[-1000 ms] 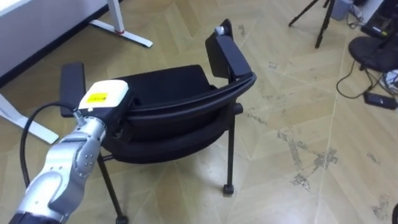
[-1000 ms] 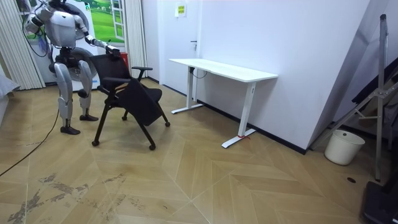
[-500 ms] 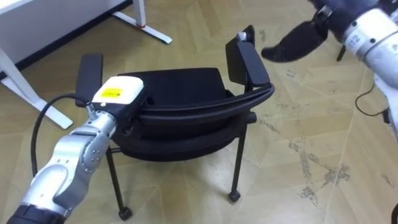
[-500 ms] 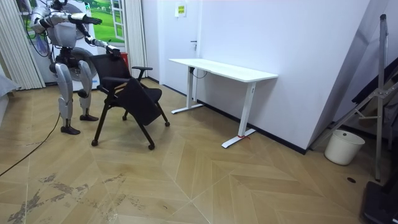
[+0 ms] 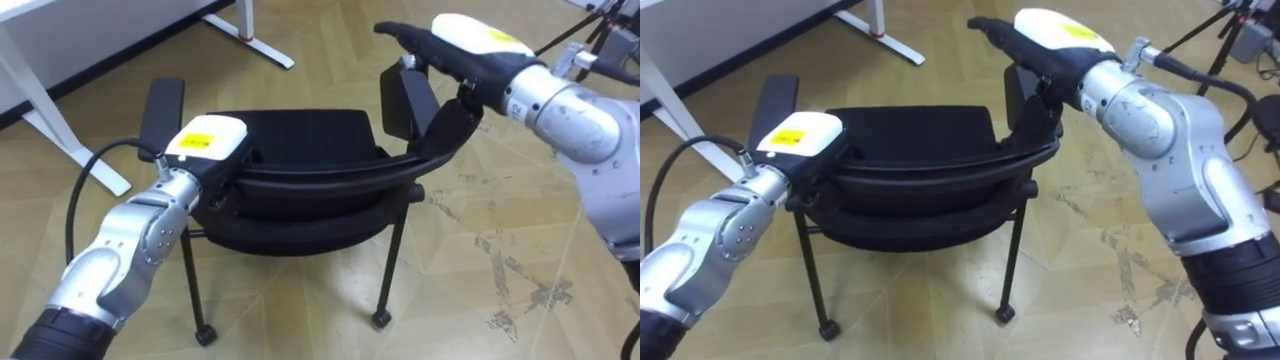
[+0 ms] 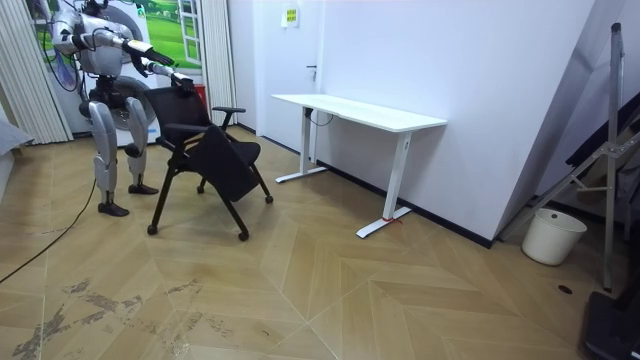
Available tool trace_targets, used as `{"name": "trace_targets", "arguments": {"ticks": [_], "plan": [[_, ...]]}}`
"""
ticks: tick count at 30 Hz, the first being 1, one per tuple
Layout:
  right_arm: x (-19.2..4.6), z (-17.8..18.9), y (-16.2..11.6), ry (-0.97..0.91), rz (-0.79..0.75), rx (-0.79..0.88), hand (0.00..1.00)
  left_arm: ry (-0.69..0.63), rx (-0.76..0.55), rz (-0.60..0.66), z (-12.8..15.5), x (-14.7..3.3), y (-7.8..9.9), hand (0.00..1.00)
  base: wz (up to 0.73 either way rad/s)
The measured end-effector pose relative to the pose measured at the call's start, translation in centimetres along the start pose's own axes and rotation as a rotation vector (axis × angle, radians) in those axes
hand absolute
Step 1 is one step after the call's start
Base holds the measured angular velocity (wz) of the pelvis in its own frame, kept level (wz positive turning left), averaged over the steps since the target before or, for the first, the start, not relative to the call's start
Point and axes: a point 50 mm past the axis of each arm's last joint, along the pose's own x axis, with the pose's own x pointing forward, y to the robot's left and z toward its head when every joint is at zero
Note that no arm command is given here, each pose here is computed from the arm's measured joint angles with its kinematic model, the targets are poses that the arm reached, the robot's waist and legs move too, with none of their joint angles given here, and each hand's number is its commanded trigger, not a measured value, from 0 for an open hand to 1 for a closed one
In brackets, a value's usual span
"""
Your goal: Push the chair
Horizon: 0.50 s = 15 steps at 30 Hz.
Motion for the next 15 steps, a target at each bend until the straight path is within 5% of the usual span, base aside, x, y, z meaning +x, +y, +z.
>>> {"name": "trace_targets", "arguments": {"ticks": [15], "plan": [[0.9, 1.5, 2.3, -0.011, 0.176, -0.06, 0.0, -0.014, 0.005, 0.002, 0.2, 0.1, 0.2, 1.0, 0.0]]}}
